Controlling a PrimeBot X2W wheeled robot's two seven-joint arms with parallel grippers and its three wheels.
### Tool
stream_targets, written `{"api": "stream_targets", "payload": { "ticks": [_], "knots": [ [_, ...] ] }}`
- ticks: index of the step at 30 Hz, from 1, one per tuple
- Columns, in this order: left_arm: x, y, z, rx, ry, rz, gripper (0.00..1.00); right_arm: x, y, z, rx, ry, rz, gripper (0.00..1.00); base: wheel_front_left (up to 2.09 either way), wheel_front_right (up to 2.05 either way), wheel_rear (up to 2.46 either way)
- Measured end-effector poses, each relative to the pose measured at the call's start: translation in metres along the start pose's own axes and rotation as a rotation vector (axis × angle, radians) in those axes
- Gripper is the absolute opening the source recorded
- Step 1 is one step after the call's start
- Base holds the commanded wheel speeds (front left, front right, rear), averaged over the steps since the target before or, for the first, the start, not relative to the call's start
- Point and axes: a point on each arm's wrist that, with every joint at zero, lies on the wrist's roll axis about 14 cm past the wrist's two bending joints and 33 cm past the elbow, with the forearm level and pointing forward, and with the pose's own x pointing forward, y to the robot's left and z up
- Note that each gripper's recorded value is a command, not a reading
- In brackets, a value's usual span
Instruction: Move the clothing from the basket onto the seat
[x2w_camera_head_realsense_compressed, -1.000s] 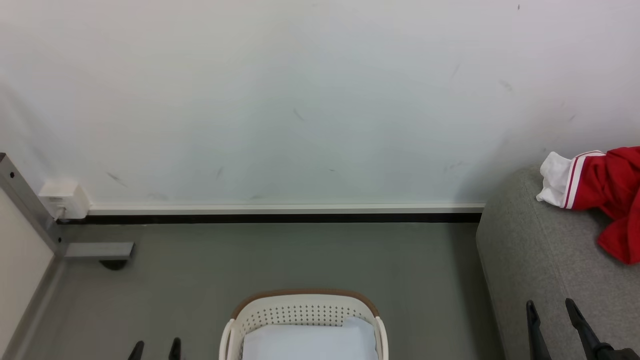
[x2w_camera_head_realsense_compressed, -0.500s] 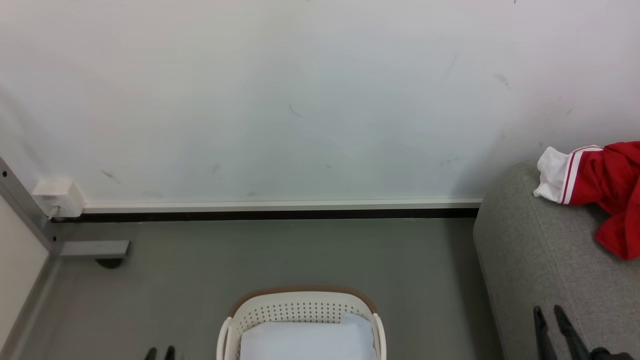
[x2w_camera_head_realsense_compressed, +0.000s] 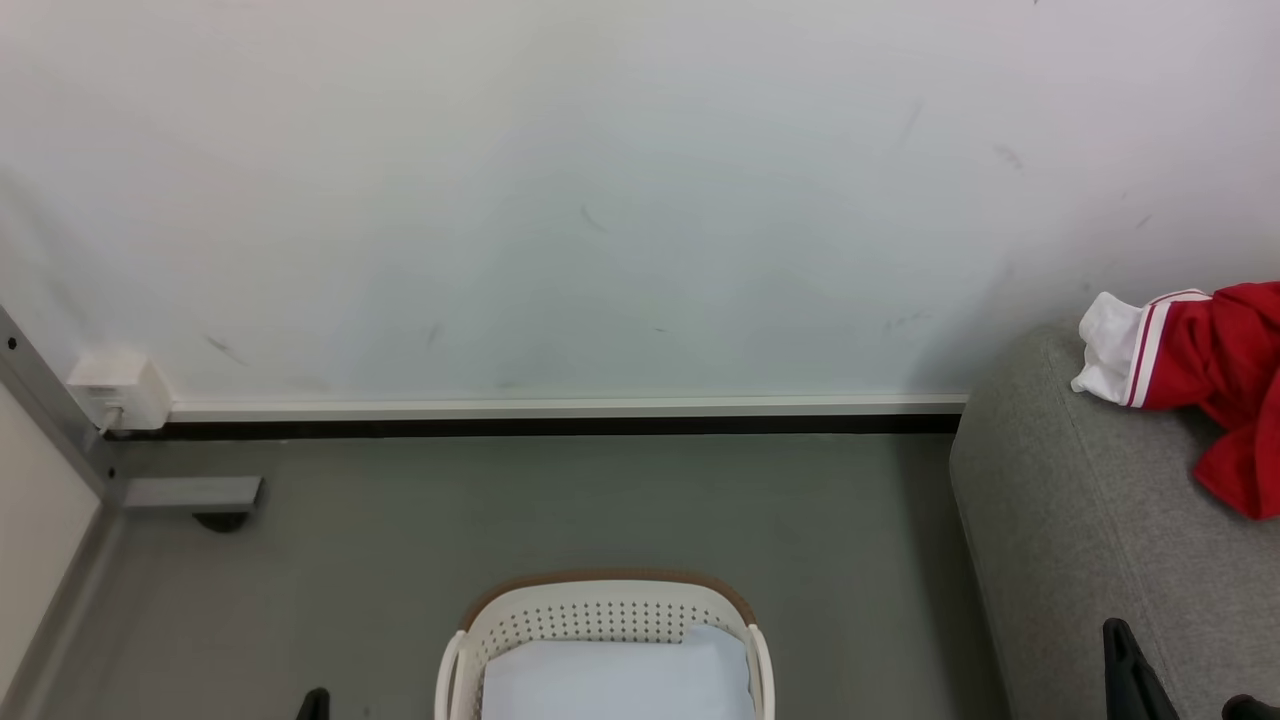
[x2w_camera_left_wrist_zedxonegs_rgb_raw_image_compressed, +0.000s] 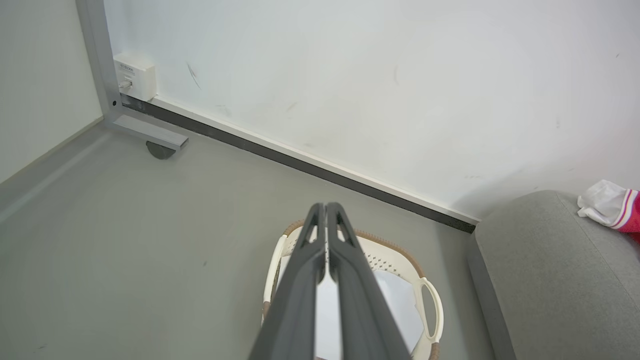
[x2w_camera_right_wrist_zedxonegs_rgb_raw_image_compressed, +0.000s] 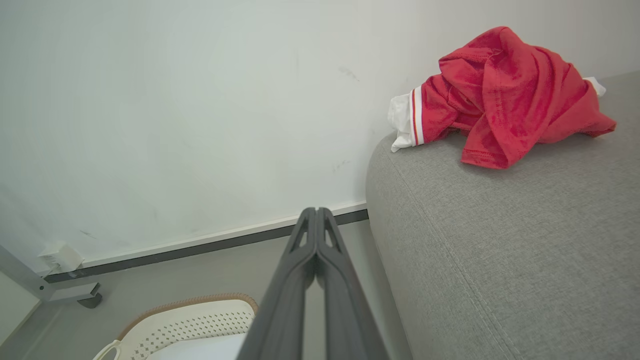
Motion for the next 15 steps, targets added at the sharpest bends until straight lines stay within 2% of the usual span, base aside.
{"api": "stream_targets", "payload": {
  "ticks": [15],
  "knots": [
    [0.010,-0.001,0.012,-0.268,-0.016,0.024,0.00,0.008,-0.001,0.005,0.262,0.002,-0.027,0.00,0.00,0.00,0.00]
  ]
}}
